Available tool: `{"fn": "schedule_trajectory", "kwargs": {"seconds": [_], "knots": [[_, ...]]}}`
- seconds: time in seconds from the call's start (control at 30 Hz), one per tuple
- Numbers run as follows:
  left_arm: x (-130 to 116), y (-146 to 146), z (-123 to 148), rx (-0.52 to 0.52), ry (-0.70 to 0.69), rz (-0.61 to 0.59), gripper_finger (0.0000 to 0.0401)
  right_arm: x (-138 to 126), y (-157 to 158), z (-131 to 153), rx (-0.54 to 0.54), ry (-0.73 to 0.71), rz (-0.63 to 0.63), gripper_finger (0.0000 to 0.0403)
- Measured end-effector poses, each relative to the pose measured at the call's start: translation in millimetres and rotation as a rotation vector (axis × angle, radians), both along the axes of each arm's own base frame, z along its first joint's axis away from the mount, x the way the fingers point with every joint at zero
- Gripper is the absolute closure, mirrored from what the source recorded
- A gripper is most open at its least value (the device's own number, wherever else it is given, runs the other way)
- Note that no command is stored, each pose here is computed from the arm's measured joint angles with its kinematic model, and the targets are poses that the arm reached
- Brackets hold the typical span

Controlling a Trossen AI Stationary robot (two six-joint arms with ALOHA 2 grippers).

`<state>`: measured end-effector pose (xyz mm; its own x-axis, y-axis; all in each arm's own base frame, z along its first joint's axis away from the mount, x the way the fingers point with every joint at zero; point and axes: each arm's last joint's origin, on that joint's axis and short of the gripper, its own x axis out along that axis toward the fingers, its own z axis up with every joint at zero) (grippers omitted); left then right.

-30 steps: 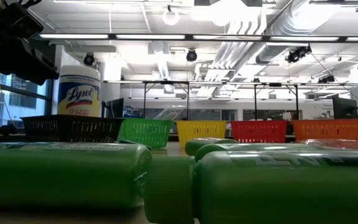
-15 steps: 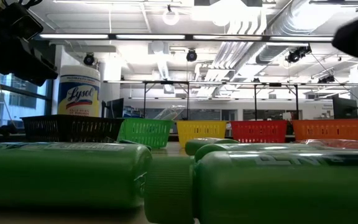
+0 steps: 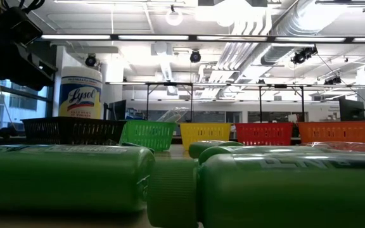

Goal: Pick & Place Travel size toiletries
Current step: Put the black hair brush into the orange bin

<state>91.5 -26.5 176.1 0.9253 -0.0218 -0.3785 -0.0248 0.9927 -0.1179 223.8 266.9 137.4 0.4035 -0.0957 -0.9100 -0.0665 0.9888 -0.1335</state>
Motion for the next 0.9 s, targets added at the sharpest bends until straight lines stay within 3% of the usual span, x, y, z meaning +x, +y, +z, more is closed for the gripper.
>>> {"fn": "schedule_trajectory", "kwargs": {"seconds": [0.37, 0.47, 0.63, 0.9], "knots": [[0.0, 0.0, 0.0, 0.0, 0.0, 0.001, 0.0401, 0.8, -2.6, -17.9, -0.172, -0.078, -0.029, 0.0239], [0.0, 0.0, 0.0, 0.0, 0.0, 0.001, 0.0401, 2.0, -4.1, -20.6, -0.179, -0.069, -0.04, 0.028], [-0.2, 0.1, -0.4, 0.003, 0.004, 0.002, 0.0401, 3.0, -8.0, -25.8, -0.175, 0.004, -0.044, 0.0385], [-0.2, 0.1, -0.4, 0.002, 0.004, 0.002, 0.0401, -4.0, -7.8, -6.6, -0.198, -0.047, 0.024, 0.04]]}}
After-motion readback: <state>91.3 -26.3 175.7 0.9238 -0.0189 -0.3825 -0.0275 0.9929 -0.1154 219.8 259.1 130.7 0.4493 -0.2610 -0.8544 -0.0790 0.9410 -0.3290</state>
